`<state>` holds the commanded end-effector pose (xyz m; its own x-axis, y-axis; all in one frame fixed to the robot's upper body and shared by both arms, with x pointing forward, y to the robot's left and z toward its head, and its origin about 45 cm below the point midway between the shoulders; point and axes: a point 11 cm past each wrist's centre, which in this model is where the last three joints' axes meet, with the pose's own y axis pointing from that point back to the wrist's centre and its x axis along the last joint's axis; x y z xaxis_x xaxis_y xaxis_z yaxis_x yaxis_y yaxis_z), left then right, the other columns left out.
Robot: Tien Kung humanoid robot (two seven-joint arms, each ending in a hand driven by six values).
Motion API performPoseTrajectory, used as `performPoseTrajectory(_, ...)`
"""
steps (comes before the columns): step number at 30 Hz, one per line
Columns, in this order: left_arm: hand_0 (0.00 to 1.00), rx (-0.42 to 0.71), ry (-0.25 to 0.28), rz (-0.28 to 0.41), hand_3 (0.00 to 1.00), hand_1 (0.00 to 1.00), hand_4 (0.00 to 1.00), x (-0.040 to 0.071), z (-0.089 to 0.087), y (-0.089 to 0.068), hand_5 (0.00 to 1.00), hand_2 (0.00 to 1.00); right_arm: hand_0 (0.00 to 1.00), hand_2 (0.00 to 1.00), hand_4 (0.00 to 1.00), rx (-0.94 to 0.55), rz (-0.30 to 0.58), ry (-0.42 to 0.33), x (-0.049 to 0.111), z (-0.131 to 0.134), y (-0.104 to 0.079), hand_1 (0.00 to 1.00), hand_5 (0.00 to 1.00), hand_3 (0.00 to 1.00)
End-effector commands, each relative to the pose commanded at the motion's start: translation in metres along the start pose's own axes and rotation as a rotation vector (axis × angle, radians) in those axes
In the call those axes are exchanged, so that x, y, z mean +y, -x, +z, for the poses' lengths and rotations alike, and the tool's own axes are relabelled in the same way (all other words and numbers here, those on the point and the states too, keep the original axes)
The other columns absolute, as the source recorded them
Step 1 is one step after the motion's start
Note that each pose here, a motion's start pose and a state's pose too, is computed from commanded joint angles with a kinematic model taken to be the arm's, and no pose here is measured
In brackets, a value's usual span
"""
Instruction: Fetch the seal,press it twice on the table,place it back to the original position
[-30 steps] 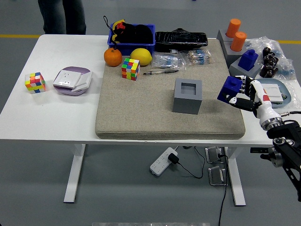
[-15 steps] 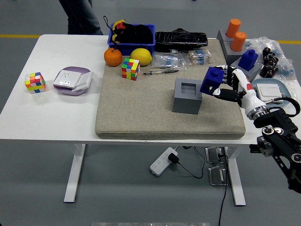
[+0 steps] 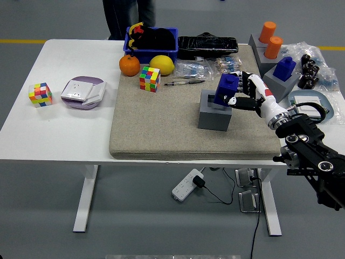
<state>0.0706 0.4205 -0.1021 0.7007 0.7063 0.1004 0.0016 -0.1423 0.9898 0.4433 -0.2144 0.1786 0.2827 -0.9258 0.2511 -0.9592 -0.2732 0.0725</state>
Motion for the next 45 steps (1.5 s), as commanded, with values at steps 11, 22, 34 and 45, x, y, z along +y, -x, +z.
performPoseTrajectory(11, 0.822, -0.008, 0.000, 0.005, 0.814, 0.788, 0.711, 0.001, 0.001, -0.003, 0.350, 0.751, 0.531, 0.354, 0.623, 0.011, -0.027, 0.009, -0.012, -0.002, 0.009, 0.344, 0.002, 0.358)
performPoseTrajectory(22, 0.822, -0.013, 0.001, 0.009, 0.813, 0.787, 0.711, 0.001, 0.002, -0.005, 0.350, 0.751, 0.534, 0.355, 0.625, 0.032, -0.040, 0.015, -0.015, -0.001, 0.009, 0.346, 0.002, 0.363)
performPoseTrajectory(34, 0.822, -0.016, 0.004, 0.010, 0.813, 0.788, 0.711, 0.001, 0.003, -0.005, 0.349, 0.751, 0.539, 0.356, 0.628, 0.047, -0.032, 0.037, -0.016, 0.008, 0.006, 0.348, 0.002, 0.366)
performPoseTrajectory(45, 0.822, -0.021, 0.004, 0.014, 0.813, 0.788, 0.712, 0.001, 0.004, -0.006, 0.349, 0.752, 0.540, 0.356, 0.630, 0.058, -0.036, 0.043, -0.017, 0.010, 0.006, 0.350, 0.002, 0.366)
